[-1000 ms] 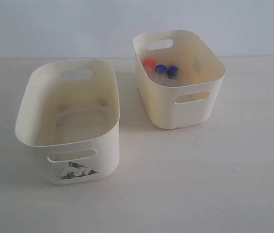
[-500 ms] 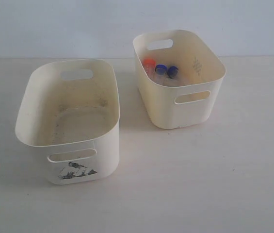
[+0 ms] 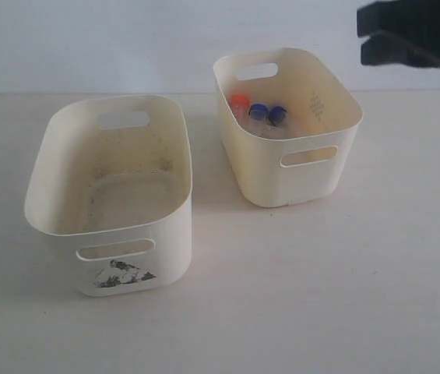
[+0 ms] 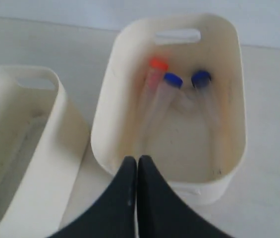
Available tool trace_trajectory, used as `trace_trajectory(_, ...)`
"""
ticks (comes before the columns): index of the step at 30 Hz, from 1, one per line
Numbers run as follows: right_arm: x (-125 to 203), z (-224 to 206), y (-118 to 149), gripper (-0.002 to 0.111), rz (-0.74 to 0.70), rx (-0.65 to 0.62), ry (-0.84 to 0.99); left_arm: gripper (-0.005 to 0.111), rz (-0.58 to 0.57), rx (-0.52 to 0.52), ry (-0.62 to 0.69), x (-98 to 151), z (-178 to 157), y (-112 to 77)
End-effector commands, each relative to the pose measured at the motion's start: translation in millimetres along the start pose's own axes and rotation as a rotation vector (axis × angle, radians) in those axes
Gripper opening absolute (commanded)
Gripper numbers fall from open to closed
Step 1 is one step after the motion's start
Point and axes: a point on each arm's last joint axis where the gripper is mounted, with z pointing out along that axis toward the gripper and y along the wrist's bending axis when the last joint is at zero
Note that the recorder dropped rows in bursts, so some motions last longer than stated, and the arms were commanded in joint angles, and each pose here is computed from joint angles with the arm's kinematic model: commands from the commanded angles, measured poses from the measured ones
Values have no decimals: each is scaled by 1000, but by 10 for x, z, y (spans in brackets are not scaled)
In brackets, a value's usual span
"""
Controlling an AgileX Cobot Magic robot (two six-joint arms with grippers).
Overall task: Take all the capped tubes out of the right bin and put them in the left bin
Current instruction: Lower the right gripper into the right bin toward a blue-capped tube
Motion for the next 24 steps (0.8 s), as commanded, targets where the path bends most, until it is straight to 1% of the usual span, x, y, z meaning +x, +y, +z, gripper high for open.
trace_trajectory(1,-370,297,-36,0,20,-36,-23,4,-13,-1,-21,-28,-5,2)
trace_trajectory(3,-469,565,-94,3,57,-51,15,4,-13,-1,-21,-28,-5,2)
trace_trajectory(5,-571,823,-135,14,115,-82,30,4,-13,-1,-21,-28,-5,2)
trace_trajectory(8,-602,1182,-218,34,164,-108,71,4,-13,-1,-21,-28,-5,2)
trace_trajectory(10,-576,1427,-233,42,172,-119,108,4,-13,-1,-21,-28,-5,2)
trace_trajectory(11,-553,1562,-222,44,166,-126,128,4,-13,-1,-21,-28,-5,2)
trace_trajectory(14,-505,1893,-179,43,159,-142,169,4,-13,-1,-21,-28,-5,2)
trace_trajectory(17,-511,2146,-232,43,224,-127,186,4,-13,-1,-21,-28,-5,2)
trace_trajectory(20,-488,2328,-320,43,280,-80,229,4,-13,-1,-21,-28,-5,2)
trace_trajectory(24,-414,2506,-427,43,254,-12,301,4,-13,-1,-21,-28,-5,2)
